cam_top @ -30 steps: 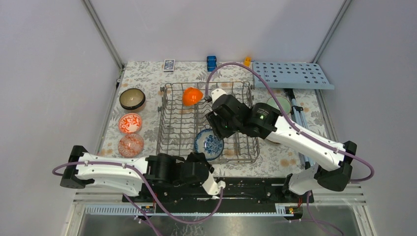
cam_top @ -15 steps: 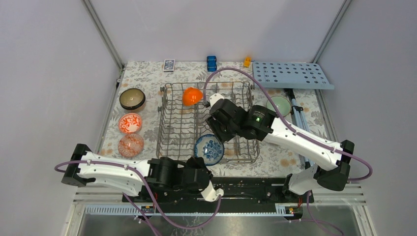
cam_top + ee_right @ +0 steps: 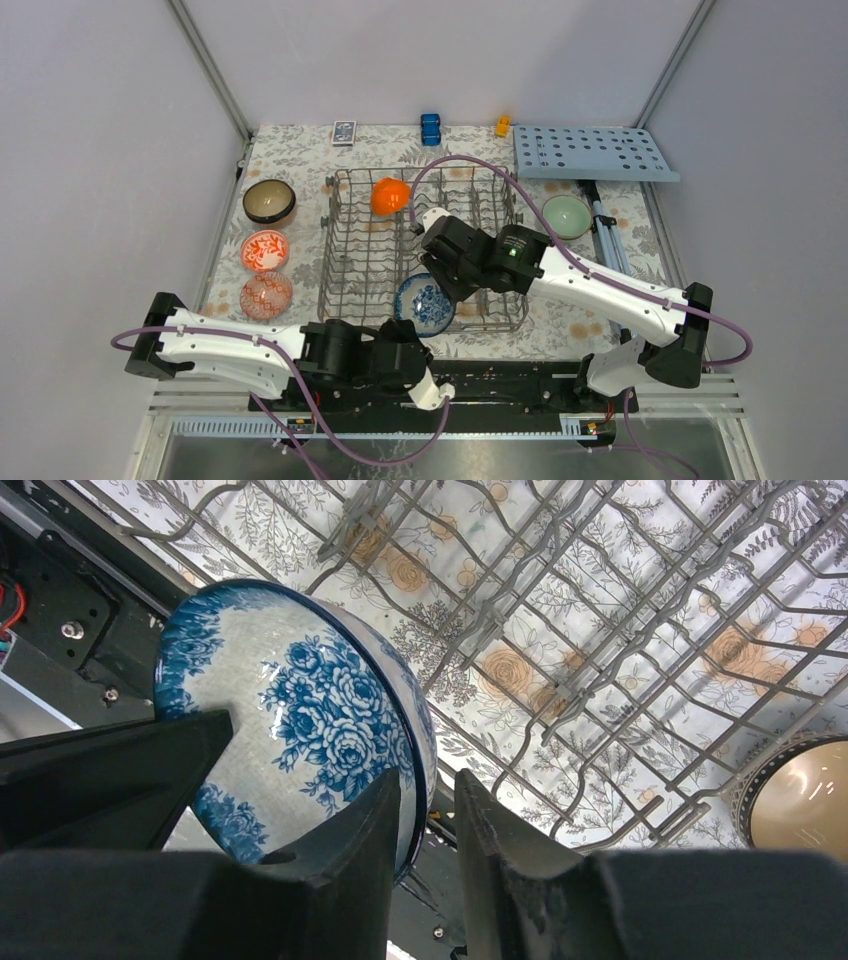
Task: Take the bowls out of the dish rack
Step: Place the bowl with the bowl.
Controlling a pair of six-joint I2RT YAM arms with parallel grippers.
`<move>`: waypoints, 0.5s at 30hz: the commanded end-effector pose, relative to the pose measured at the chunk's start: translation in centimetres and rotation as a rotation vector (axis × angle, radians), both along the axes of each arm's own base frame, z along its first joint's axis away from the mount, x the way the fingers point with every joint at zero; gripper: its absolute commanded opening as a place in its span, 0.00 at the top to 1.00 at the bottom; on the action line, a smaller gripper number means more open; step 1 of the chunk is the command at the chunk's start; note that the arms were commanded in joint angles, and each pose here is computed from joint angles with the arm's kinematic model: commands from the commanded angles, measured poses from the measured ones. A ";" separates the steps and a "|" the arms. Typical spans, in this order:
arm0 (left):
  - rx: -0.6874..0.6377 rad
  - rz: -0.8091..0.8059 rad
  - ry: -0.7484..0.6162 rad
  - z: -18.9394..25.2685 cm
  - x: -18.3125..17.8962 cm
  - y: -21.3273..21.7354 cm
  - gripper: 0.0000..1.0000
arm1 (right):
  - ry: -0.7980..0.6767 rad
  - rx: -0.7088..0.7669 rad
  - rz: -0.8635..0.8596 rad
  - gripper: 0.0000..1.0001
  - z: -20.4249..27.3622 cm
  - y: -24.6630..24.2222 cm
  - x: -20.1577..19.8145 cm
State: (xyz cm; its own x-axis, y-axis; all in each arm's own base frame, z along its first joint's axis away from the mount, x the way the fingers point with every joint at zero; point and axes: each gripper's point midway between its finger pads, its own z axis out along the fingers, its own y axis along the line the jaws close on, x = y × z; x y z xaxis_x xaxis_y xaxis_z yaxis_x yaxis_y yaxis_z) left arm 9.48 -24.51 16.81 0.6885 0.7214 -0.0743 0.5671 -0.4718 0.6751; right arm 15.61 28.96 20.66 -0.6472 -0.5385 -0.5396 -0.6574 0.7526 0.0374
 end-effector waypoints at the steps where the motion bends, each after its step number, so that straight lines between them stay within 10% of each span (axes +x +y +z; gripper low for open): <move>1: -0.090 0.014 -0.017 2.4 0.2 -1.2 1.00 | -0.005 0.061 0.007 0.68 1.0 0.8 -0.4; 15: -0.124 0.049 -0.017 2.7 0.4 -1.2 1.00 | -0.006 0.073 -0.008 1.00 0.8 1.5 -0.2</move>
State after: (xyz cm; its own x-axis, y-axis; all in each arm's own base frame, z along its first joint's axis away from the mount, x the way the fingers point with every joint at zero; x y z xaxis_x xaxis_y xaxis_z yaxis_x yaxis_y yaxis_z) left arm 9.34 -24.71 16.98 0.6826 0.7250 -0.0921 0.5760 -0.4562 0.6784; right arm 15.92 29.24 20.68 -0.6548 -0.5145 -0.5536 -0.6379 0.7691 0.0398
